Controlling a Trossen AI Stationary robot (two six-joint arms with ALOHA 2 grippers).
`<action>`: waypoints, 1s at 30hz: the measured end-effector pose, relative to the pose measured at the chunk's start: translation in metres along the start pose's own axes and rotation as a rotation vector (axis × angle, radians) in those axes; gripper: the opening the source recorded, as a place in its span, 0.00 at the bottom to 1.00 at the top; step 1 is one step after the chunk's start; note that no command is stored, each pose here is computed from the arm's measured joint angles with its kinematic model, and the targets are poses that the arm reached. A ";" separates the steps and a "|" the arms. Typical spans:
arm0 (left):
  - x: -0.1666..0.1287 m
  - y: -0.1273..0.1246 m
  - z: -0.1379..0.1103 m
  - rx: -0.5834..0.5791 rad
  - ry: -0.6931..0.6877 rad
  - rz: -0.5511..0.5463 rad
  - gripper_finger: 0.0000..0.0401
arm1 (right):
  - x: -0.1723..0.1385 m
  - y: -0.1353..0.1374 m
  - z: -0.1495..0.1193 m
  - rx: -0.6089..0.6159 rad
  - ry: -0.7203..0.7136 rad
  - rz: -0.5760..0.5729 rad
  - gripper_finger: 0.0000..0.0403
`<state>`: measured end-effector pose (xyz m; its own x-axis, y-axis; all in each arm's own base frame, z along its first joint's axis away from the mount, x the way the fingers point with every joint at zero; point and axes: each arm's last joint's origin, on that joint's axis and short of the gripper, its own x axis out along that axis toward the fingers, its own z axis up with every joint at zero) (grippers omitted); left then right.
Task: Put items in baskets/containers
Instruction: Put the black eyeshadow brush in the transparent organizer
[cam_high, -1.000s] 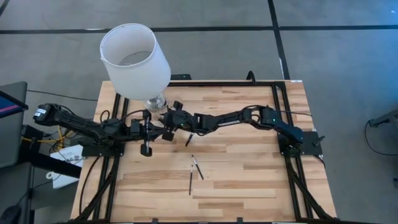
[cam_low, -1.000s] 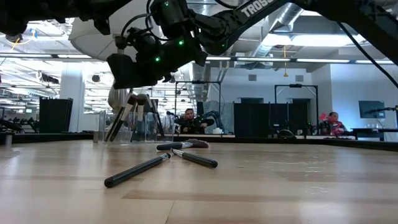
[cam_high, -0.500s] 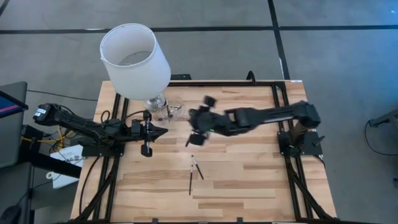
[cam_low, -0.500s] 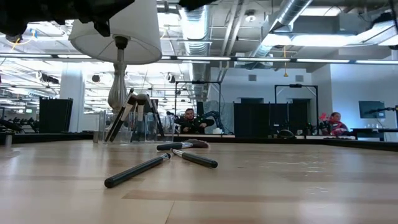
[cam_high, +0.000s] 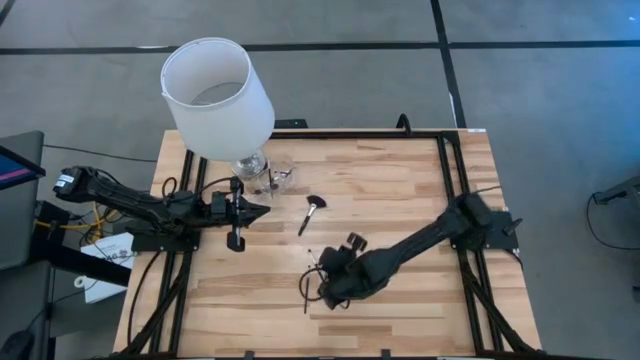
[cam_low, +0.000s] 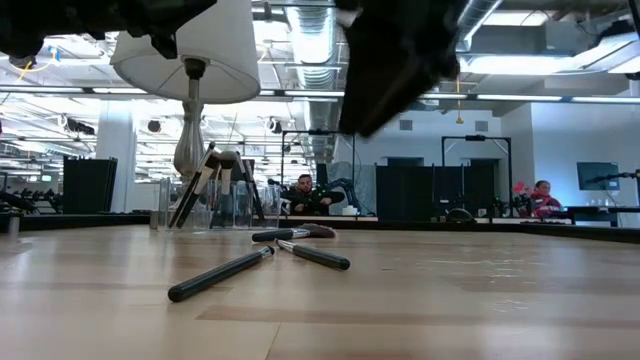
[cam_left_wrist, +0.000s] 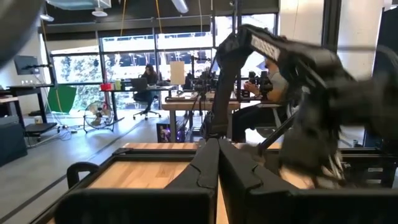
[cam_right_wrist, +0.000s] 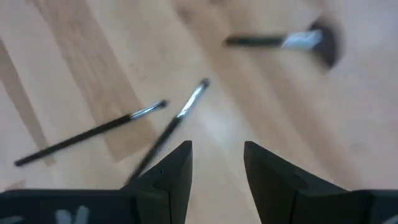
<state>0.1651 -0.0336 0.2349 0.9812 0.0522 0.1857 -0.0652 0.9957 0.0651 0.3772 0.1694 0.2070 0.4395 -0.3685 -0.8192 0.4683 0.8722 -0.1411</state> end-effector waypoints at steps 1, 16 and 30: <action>0.000 0.000 0.000 0.000 -0.001 0.000 0.02 | 0.007 0.006 -0.004 0.024 0.012 0.018 0.34; 0.000 0.000 0.001 -0.005 -0.012 0.002 0.02 | 0.059 0.037 -0.019 0.206 -0.024 0.043 0.34; 0.000 0.000 0.002 -0.007 -0.017 0.002 0.02 | 0.106 0.050 -0.049 0.266 -0.079 -0.084 0.32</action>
<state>0.1648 -0.0336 0.2367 0.9779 0.0527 0.2021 -0.0656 0.9962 0.0579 0.4101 0.1899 0.0863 0.4445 -0.4687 -0.7634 0.6853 0.7267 -0.0471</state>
